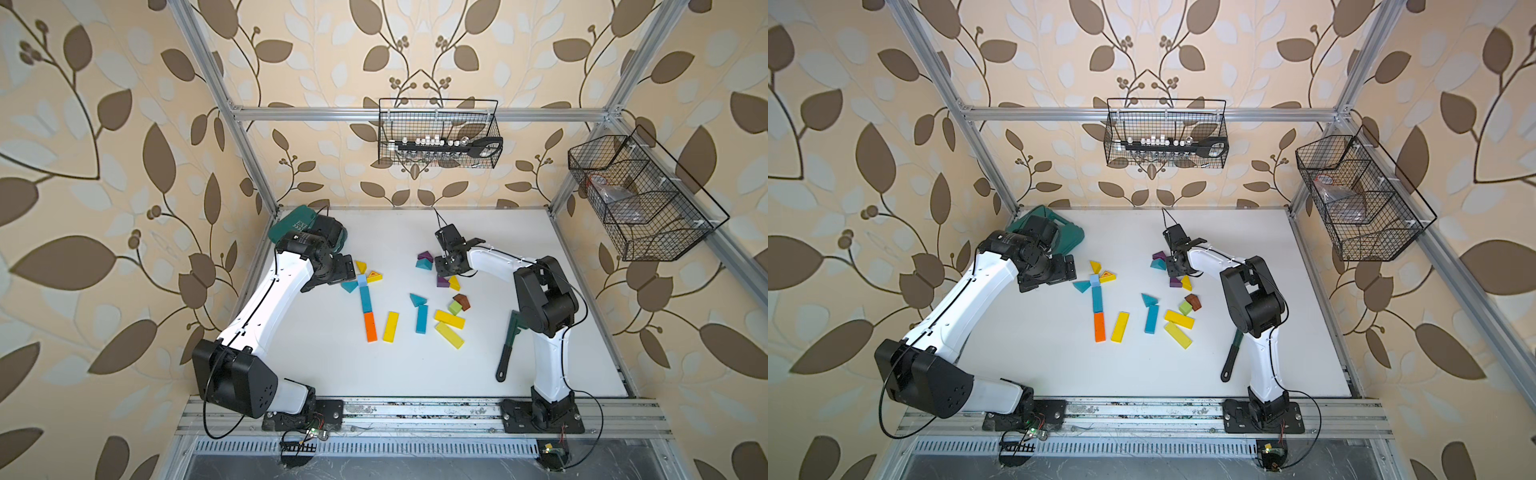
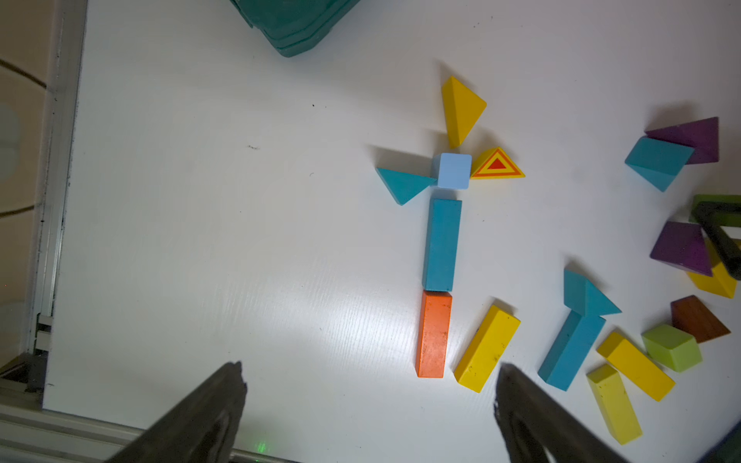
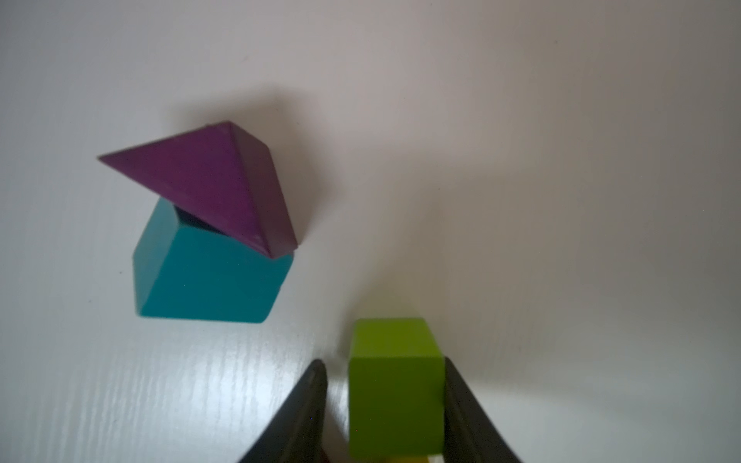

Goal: Assemble a small pinwheel with building blocks
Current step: Pick up the building block from the center of the board.

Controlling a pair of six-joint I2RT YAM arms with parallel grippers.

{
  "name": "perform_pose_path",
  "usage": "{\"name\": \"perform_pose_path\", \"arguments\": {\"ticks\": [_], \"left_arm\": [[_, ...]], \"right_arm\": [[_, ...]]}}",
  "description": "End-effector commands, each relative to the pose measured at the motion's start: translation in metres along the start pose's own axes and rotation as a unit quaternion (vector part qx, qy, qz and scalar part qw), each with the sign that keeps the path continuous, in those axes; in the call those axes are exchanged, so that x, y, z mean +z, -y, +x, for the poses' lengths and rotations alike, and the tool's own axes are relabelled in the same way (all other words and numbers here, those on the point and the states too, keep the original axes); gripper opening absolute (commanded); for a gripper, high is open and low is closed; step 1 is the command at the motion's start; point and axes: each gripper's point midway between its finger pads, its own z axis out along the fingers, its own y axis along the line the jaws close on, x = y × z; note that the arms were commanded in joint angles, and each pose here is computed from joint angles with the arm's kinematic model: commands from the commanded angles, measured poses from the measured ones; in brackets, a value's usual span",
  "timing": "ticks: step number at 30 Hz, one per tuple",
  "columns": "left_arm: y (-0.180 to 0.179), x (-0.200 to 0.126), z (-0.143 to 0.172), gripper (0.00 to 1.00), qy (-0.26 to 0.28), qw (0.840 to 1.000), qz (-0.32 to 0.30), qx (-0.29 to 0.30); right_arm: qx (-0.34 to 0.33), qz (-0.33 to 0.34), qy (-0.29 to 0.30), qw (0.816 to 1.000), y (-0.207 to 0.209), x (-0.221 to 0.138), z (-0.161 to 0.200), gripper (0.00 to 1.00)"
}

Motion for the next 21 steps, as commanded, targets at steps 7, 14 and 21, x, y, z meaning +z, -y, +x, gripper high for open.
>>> {"name": "perform_pose_path", "arguments": {"ticks": [7,14,21], "left_arm": [[-0.02,0.011,0.002,0.99,0.001,0.999,-0.044,0.018],[-0.019,0.013,0.004,0.99,-0.004,0.999,-0.037,0.018],[-0.017,0.017,0.008,0.99,-0.015,0.999,-0.03,0.016]], "right_arm": [[0.0,0.033,-0.008,0.999,0.009,-0.024,-0.011,0.11],[0.013,0.01,0.049,0.999,-0.035,-0.086,-0.028,0.06],[0.013,-0.006,0.062,0.998,-0.102,-0.068,-0.034,0.05]]}}
